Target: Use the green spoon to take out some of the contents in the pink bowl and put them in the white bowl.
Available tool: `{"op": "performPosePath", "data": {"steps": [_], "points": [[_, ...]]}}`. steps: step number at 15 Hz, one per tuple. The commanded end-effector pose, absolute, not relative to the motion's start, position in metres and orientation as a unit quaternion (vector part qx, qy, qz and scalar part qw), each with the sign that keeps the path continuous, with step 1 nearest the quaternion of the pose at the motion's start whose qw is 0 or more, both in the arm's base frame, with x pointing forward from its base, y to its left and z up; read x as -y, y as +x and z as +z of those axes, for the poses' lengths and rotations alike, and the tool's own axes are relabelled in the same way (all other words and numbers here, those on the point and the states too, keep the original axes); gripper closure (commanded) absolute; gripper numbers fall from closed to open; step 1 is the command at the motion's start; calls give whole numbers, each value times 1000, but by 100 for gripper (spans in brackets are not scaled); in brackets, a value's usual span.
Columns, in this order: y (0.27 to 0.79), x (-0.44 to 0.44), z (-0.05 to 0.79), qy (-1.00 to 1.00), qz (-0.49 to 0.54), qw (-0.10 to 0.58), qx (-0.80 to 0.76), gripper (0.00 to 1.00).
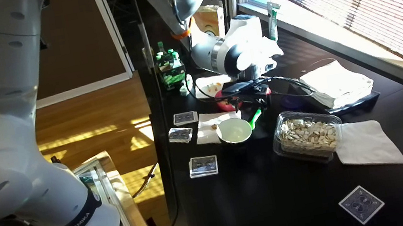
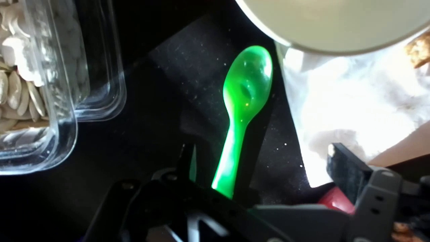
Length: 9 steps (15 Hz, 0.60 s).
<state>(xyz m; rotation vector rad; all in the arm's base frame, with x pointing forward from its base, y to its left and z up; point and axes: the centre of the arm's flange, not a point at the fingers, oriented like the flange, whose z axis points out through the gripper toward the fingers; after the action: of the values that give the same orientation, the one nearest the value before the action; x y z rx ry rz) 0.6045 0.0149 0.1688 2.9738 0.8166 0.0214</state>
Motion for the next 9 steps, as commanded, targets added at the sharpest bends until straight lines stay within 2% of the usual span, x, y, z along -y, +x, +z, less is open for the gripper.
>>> {"op": "performPosePath", "data": {"steps": [1,9], "points": [[616,-11,156,968,9,13,-251,0],[628,-13,142,969,7,4,-248,0]]}}
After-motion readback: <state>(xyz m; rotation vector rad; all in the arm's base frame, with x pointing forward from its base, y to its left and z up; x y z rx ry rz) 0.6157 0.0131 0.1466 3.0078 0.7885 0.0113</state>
